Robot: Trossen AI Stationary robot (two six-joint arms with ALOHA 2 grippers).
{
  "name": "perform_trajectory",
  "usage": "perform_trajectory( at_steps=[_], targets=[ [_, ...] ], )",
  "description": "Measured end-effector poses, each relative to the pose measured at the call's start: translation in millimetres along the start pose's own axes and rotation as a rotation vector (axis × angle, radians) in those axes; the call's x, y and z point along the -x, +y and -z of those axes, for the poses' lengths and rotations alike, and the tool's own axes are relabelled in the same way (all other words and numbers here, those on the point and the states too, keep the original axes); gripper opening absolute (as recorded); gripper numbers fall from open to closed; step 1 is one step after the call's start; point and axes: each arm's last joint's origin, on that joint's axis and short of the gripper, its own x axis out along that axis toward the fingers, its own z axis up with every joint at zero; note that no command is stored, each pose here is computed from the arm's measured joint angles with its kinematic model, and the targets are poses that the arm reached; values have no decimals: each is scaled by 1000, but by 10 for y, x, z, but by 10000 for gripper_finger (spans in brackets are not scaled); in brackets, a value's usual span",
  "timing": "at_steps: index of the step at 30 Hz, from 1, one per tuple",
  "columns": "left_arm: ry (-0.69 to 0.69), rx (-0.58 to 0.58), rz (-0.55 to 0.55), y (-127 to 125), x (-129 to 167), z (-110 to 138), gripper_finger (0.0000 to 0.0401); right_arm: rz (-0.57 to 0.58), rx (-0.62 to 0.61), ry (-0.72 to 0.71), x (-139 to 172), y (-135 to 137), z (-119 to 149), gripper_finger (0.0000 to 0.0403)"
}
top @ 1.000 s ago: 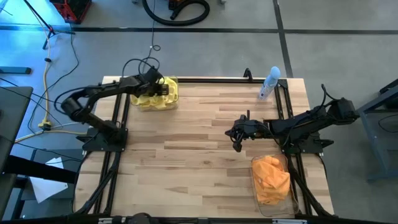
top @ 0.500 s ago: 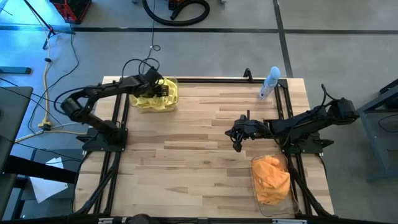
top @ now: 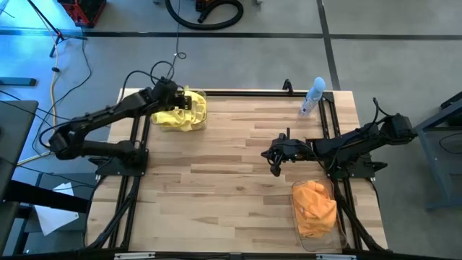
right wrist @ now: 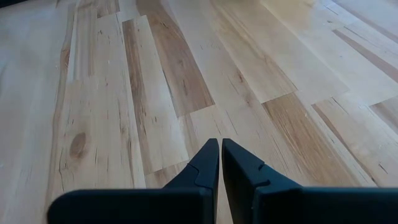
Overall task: Sort microfiber towel by color & place in baskets
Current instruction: Return to Home Position
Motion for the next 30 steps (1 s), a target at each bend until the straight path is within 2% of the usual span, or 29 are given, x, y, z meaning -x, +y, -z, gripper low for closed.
perform_trajectory(
  at_steps=[4, 8, 15, 18, 21, 24, 30],
  targets=[
    [-10, -118, 115, -141, 200, 92, 174, 0, 0, 0, 0, 0, 0, 16],
    [-31, -300, 221, -330, 384, 249, 174, 0, 0, 0, 0, 0, 0, 16],
    [-166, -498, 414, -556, 550, 683, 163, 0, 0, 0, 0, 0, 0, 16],
    [-206, -569, 521, -586, 586, 908, 133, 0, 0, 0, 0, 0, 0, 16],
    [-217, -583, 610, -598, 649, 1074, 76, 0, -1, 0, 0, 0, 0, 16],
    [-244, -645, 695, -608, 743, 1204, 14, 0, -1, 1, 0, 0, 1, 16],
    [-335, -828, 847, -537, 925, 1384, 14, 13, 0, 0, 0, -4, 2, 16]
  ],
)
